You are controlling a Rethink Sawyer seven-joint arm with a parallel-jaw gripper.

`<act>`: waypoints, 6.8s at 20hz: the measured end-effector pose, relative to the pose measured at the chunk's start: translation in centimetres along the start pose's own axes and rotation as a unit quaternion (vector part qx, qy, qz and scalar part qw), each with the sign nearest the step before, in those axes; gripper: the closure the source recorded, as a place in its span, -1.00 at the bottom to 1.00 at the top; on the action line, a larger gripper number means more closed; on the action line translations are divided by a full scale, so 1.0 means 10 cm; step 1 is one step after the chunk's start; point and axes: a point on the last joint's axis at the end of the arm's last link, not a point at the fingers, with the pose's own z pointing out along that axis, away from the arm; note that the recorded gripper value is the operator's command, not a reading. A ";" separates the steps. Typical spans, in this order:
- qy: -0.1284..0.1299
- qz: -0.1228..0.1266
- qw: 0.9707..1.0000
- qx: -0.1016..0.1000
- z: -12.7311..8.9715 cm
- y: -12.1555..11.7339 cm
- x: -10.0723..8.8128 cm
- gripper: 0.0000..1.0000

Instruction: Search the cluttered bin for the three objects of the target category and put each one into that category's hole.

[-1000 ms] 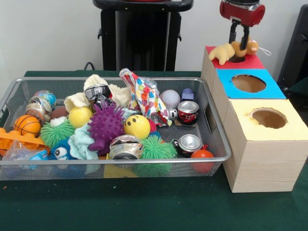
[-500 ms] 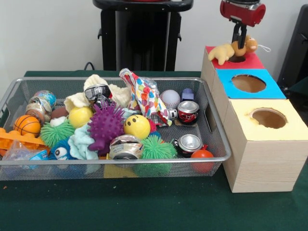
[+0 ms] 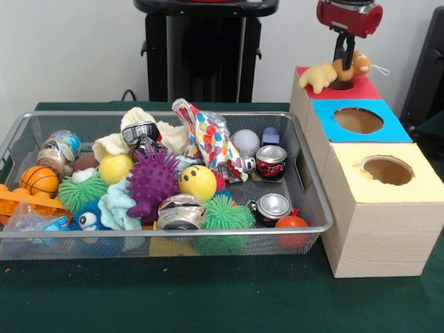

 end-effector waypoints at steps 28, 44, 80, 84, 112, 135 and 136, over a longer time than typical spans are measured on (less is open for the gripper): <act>-0.030 -0.042 0.999 -0.007 -0.43 0.54 -0.05 1.00; -0.038 -0.036 0.998 -0.018 -0.57 0.56 -0.13 1.00; -0.074 -0.020 0.997 0.004 0.15 -0.06 -0.01 1.00; -0.076 -0.021 0.997 0.003 0.19 -0.05 -0.01 1.00; -0.136 -0.103 0.985 -0.023 0.94 -0.21 0.11 1.00; -0.107 -0.109 0.988 -0.005 0.69 -0.08 0.18 -1.00; -0.102 -0.109 0.989 -0.002 0.66 -0.08 0.19 -1.00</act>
